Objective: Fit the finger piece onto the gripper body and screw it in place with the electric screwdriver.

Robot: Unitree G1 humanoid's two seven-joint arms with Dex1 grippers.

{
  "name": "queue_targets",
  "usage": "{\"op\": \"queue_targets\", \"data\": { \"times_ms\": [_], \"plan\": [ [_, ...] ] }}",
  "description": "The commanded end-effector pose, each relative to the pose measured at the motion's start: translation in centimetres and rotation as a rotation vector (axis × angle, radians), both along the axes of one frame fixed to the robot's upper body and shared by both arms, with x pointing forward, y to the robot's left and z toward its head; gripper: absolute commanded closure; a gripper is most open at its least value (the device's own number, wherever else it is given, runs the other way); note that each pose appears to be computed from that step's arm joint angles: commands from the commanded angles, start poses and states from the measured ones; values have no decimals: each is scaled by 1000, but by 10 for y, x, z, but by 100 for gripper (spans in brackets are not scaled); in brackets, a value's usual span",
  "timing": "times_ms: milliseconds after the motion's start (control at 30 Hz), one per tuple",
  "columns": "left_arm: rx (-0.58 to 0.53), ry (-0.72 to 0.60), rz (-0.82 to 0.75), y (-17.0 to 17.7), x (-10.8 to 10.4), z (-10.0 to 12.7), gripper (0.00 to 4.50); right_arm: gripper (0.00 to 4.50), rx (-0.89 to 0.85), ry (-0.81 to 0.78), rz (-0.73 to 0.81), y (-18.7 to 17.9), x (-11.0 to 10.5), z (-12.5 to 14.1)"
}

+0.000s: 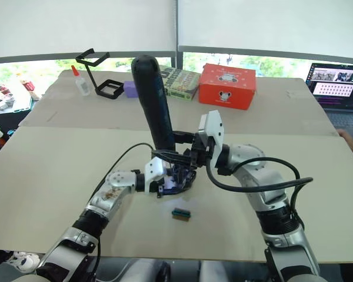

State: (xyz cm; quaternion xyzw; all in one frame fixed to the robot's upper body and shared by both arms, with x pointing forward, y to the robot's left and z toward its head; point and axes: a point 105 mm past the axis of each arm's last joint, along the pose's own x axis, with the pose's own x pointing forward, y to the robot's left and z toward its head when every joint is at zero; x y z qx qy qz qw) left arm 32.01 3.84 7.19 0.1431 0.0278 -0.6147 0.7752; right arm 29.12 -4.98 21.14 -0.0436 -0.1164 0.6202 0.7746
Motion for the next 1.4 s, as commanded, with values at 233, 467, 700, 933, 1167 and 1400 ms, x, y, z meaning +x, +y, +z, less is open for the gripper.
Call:
{"op": "queue_targets", "data": {
  "times_ms": [233, 467, 700, 933, 1167, 1400],
  "plan": [
    [-25, -68, -14, 0, 5, 20, 219, 259, -118, 92, -126, -20, 14, -39],
    [-21, -61, -18, 0, 3, 17, 219, 259, -66, -117, -21, -8, -18, 13],
    [3, -16, -28, 0, -3, 2, 219, 259, 117, -180, 58, 4, -45, 93],
    [0, -7, 8, 0, 1, 2, 219, 259, 121, -128, 65, 2, -45, 91],
    [-16, 36, 37, 51, -8, 33, 0, 259, 118, 132, 135, -26, -57, 94],
    [94, 125, -33, 111, -64, 55, 0, 259, -46, 668, -106, -110, -54, 46]
  ]
}}
